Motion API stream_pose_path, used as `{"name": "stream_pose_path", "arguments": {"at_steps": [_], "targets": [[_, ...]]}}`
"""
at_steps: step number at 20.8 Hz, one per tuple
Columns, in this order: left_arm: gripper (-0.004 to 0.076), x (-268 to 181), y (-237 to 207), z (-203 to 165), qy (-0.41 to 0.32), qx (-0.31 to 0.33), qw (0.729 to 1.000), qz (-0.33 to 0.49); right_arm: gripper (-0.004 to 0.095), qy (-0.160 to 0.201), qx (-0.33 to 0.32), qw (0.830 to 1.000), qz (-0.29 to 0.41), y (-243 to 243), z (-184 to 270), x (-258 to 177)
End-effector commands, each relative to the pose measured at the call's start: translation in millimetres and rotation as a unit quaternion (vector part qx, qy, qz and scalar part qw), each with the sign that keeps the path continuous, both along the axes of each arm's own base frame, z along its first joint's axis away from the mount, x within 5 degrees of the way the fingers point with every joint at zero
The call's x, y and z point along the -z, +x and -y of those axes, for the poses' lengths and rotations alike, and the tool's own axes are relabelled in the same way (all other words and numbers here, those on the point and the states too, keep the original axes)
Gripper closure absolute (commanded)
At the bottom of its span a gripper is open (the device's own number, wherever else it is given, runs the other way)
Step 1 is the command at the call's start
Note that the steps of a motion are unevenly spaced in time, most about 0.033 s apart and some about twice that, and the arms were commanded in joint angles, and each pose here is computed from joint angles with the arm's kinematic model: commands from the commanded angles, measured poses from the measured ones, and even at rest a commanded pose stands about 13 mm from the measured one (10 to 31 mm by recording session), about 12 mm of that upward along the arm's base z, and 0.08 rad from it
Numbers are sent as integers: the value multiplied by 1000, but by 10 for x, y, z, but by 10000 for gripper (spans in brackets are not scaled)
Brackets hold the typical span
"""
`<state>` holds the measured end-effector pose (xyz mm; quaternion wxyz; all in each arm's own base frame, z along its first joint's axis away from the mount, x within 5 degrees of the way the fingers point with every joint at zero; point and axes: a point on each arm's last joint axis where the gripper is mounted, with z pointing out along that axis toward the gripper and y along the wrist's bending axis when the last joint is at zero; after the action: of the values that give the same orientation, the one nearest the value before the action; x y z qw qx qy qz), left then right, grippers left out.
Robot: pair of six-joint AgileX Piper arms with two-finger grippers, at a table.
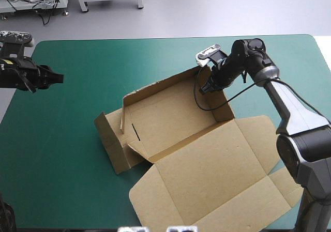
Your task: Fold the box
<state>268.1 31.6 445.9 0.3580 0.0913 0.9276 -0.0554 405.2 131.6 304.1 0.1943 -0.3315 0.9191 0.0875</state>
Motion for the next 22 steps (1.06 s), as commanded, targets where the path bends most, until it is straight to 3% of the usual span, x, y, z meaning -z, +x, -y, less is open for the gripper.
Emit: {"name": "stream_pose_path", "arguments": {"at_steps": [1, 3, 5, 7, 8, 10, 14, 19, 22], "targets": [[416, -128, -118, 58, -10, 11, 1000, 11, 924, -33, -8, 999, -8, 16, 25, -57], [416, -128, -118, 58, -10, 11, 1000, 11, 910, -25, 3, 1000, -3, 51, 12, -97], [416, -128, -118, 58, -10, 11, 1000, 11, 761, -1, 5, 1000, 16, 52, -17, -257], [417, -128, -118, 58, -10, 11, 1000, 11, 475, 15, 6, 998, 55, -4, -9, -544], [417, -127, -119, 58, -9, 12, 1000, 10, 272, 17, 14, 997, 79, -67, 22, -727], [417, -127, -119, 58, -9, 12, 1000, 10, 85, 5, 32, 993, 110, -201, 111, -963], [417, -127, -119, 58, -9, 12, 1000, 10, 103, -4, 34, 993, 112, -382, 179, -1035], [417, -133, -115, 67, -13, 16, 1000, 15, 115, -31, 30, 998, 51, -304, 168, -620], [417, -141, -113, 87, -17, 27, 999, 19, 115, -25, 20, 999, 26, -214, 105, -439]]}}
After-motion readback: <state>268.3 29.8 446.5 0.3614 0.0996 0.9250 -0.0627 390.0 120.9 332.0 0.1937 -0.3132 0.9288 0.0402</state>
